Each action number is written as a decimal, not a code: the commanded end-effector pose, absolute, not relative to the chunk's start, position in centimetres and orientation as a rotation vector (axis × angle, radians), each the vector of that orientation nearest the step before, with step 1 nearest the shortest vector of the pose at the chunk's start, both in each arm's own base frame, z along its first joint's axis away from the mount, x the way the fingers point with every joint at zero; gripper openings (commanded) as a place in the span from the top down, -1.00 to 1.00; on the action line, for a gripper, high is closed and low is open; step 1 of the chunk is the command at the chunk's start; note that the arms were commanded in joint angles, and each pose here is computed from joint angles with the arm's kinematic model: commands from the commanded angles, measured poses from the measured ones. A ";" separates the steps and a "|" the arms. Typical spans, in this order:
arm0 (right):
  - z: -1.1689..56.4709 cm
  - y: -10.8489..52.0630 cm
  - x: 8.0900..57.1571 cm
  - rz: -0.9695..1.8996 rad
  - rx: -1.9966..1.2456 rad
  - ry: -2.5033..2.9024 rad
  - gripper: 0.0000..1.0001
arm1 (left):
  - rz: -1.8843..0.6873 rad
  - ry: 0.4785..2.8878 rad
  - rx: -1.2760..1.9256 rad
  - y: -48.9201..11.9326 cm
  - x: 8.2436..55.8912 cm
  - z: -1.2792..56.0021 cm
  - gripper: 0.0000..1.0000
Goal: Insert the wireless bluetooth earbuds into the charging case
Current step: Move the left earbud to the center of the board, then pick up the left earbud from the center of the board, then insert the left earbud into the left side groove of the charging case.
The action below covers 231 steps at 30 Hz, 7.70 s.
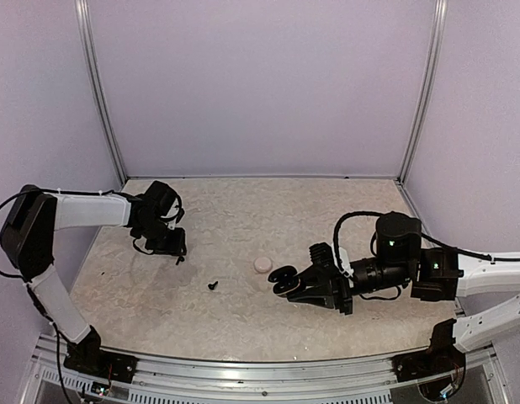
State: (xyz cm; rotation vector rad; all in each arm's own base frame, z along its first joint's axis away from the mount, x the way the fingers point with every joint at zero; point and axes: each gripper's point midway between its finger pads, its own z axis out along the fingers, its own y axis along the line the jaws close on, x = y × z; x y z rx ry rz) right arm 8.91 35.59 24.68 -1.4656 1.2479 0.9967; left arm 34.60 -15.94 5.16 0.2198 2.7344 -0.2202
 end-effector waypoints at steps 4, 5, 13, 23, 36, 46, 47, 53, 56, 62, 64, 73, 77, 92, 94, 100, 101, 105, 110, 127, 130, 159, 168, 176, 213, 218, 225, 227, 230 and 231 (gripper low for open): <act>25.3 35.4 9.1 1.007 -1.432 1.230 1.00 | -0.131 2.763 0.296 -16.3 35.7 3.1 0.25; 25.2 35.3 9.1 1.007 -1.430 1.231 1.00 | -0.122 2.764 0.300 -16.4 35.7 2.9 0.26; 25.3 34.9 9.0 1.008 -1.414 1.225 1.00 | -0.063 2.816 0.357 -17.0 34.6 0.8 0.43; 25.1 34.5 8.7 1.014 -1.413 1.205 1.00 | -0.063 2.907 0.498 -20.3 26.7 -0.2 0.71; 25.6 34.5 8.2 1.046 -1.417 1.184 1.00 | -0.155 3.040 0.393 -19.4 16.4 2.0 0.74; 25.5 34.7 8.1 1.056 -1.429 1.187 0.99 | -0.224 3.123 0.413 -19.5 13.2 1.8 0.71; 25.5 34.8 8.2 1.056 -1.429 1.187 0.99 | -0.199 3.134 0.428 -19.3 13.1 1.6 0.68; 25.4 34.6 8.3 1.049 -1.426 1.198 0.99 | -0.109 3.151 0.489 -19.1 13.4 1.0 0.53; 25.2 34.6 8.3 1.043 -1.430 1.202 0.99 | -0.069 3.160 0.515 -19.1 13.6 0.8 0.50; 24.9 34.7 8.3 1.040 -1.436 1.208 0.99 | 0.010 3.177 0.569 -18.5 13.4 0.6 0.41; 24.9 34.7 8.3 1.041 -1.435 1.209 0.99 | 0.025 3.176 0.588 -18.5 13.4 0.7 0.38; 24.8 34.7 8.3 1.041 -1.436 1.214 0.99 | 0.072 3.179 0.650 -18.3 13.2 0.8 0.46; 24.8 34.7 8.4 1.037 -1.436 1.217 0.99 | 0.074 3.167 0.659 -18.4 13.5 1.0 0.56; 26.0 34.8 10.7 0.946 -1.315 1.224 1.00 | -0.191 2.858 0.526 -22.5 18.5 7.1 0.72; 26.4 34.8 11.1 0.925 -1.289 1.212 1.00 | -0.246 2.790 0.509 -23.3 19.4 8.7 0.72; 28.5 34.5 11.8 0.870 -1.224 1.127 1.00 | -0.502 2.475 0.442 -26.1 22.2 16.7 0.77; 28.8 34.5 11.9 0.860 -1.218 1.107 1.00 | -0.550 2.417 0.437 -26.6 22.5 18.2 0.79; 29.9 34.6 12.1 0.827 -1.195 1.039 1.00 | -0.742 2.128 0.410 -27.7 23.1 25.4 0.80; 31.2 34.7 11.9 0.803 -1.184 0.949 1.00 | -0.876 1.818 0.452 -28.2 21.7 31.9 0.80; 32.8 36.7 14.8 0.746 -1.050 0.973 1.00 | -0.944 1.366 0.591 -32.5 15.6 39.2 0.82; 32.7 37.3 14.8 0.758 -1.047 0.978 1.00 | -0.959 1.349 0.614 -33.6 15.3 39.1 0.81; 33.8 38.5 14.3 0.976 -0.952 1.013 1.00 | -0.844 1.282 0.837 -38.1 14.0 37.1 0.81; 33.6 38.8 14.4 1.011 -0.942 1.049 1.00 | -0.827 1.267 0.827 -38.0 14.3 37.6 0.81; 33.2 39.1 14.3 1.043 -0.942 1.068 1.00 | -0.795 1.260 0.822 -37.9 14.6 37.8 0.81; 36.9 37.2 13.5 1.079 -0.865 0.973 1.00 | -0.712 1.389 0.894 -39.2 15.6 33.6 0.80; 36.7 37.0 13.5 1.051 -0.872 0.966 1.00 | -0.708 1.391 0.867 -38.6 15.7 34.1 0.80; 36.4 37.4 14.3 0.964 -0.901 0.978 1.00 | -0.730 1.431 0.895 -39.5 15.6 33.3 0.80; 36.4 37.3 14.5 0.941 -0.898 0.981 1.00 | -0.732 1.440 0.898 -39.8 15.6 33.1 0.80; 36.6 37.1 14.4 0.928 -0.902 0.967 1.00 | -0.734 1.444 0.905 -39.9 15.5 32.8 0.80; 36.6 37.2 14.3 0.929 -0.906 0.964 1.00 | -0.737 1.445 0.911 -39.9 15.4 32.7 0.79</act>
